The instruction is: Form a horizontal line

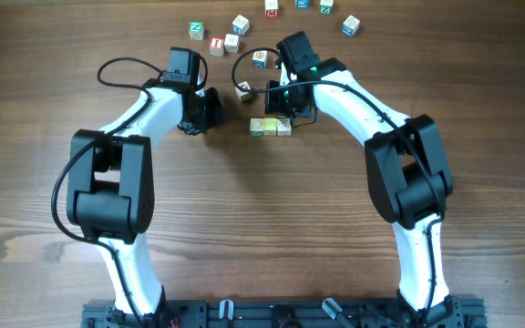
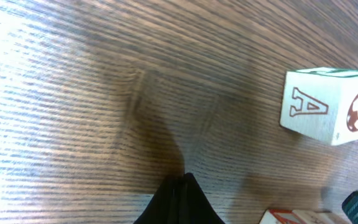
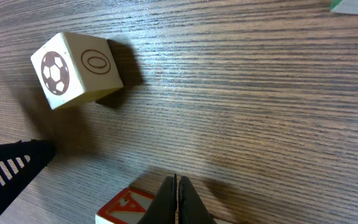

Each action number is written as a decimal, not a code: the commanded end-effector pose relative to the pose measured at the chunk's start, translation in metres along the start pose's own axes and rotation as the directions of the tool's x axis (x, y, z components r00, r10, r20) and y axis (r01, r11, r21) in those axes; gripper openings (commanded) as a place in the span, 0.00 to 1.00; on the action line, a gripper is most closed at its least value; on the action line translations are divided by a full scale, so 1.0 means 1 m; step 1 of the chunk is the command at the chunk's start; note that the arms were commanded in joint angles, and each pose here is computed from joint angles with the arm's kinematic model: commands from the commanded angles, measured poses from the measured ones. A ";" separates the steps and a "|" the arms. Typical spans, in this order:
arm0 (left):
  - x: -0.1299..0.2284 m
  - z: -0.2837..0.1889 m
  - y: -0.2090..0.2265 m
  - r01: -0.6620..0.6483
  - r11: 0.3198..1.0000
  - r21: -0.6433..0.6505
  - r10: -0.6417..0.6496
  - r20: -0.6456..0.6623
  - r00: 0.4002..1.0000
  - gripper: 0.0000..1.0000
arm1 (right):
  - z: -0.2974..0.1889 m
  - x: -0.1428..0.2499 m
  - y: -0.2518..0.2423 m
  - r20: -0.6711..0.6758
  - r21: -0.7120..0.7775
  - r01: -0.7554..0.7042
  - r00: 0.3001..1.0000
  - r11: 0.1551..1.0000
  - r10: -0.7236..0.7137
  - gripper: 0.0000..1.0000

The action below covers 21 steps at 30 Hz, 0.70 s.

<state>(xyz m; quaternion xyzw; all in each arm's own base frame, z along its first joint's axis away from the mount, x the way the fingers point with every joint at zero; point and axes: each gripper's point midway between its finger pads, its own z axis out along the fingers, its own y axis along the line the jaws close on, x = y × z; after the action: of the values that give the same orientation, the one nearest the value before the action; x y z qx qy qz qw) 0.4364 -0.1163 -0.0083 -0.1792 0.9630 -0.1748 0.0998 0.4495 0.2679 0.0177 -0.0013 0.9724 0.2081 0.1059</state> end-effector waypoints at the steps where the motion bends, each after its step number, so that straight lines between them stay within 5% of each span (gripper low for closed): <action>1: 0.061 0.056 0.044 -0.145 0.987 -0.074 0.127 -0.205 0.971 0.04 | 0.011 0.002 -0.003 -0.012 0.014 0.014 1.000 1.000 -0.014 0.04; 8: 0.081 0.055 0.011 -0.325 0.934 0.147 0.353 -0.247 0.903 0.04 | 0.011 0.002 -0.003 -0.012 0.014 0.014 1.000 1.000 -0.014 0.04; 21: 0.092 0.055 0.017 -0.362 0.917 0.166 0.395 -0.273 0.877 0.04 | 0.011 0.002 -0.002 -0.016 0.010 0.014 1.000 1.000 -0.014 0.04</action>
<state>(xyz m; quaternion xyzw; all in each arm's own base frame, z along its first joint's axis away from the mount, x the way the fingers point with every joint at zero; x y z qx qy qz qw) 0.4099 -0.1733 -0.0064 0.0532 0.9498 -0.2968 0.0839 0.4494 0.2679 0.0177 -0.0012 0.9724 0.2080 0.1058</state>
